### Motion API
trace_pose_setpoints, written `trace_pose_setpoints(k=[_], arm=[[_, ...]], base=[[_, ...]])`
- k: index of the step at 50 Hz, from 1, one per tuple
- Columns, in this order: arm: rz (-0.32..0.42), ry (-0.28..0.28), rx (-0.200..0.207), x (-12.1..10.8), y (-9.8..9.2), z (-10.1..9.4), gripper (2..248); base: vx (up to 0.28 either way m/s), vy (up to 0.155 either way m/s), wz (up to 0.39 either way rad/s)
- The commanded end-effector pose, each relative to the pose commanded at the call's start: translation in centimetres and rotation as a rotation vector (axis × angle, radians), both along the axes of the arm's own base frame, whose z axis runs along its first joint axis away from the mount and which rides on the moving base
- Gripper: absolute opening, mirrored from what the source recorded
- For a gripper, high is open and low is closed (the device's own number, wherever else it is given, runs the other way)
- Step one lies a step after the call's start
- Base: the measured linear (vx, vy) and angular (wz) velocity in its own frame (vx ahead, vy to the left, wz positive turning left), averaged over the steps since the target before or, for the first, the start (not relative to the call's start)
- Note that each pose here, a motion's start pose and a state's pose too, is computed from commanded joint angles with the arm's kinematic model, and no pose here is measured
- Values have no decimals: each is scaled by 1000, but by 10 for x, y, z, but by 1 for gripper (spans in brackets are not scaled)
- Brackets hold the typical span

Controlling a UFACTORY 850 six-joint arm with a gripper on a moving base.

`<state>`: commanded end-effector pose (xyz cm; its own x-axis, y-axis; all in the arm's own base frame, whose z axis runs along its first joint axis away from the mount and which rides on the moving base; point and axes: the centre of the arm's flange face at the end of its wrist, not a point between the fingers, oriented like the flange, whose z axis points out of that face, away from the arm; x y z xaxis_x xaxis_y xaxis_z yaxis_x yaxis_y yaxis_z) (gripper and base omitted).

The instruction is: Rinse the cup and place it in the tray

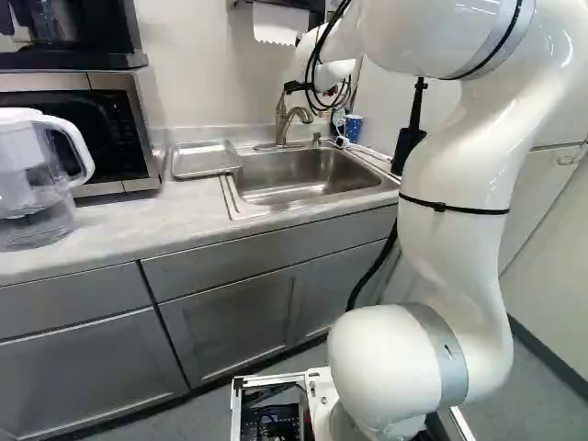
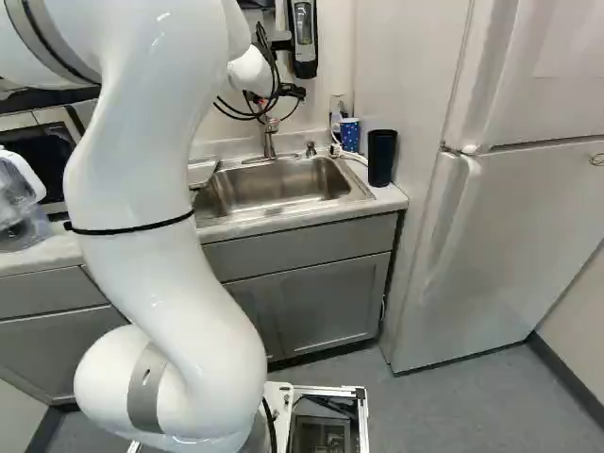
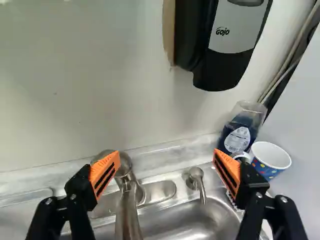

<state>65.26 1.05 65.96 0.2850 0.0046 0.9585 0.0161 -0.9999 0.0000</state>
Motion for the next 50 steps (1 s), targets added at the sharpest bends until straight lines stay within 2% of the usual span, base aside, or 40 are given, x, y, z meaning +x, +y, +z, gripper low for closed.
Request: trace_pose_setpoints(k=[17,24,50], arm=[[3,-52,1,3,2,4,247],[4,-54,1,1,2,5,247],[5,-39,1,-48,2,8,247]], base=[[0,0,0],[0,0,0],[0,0,0]])
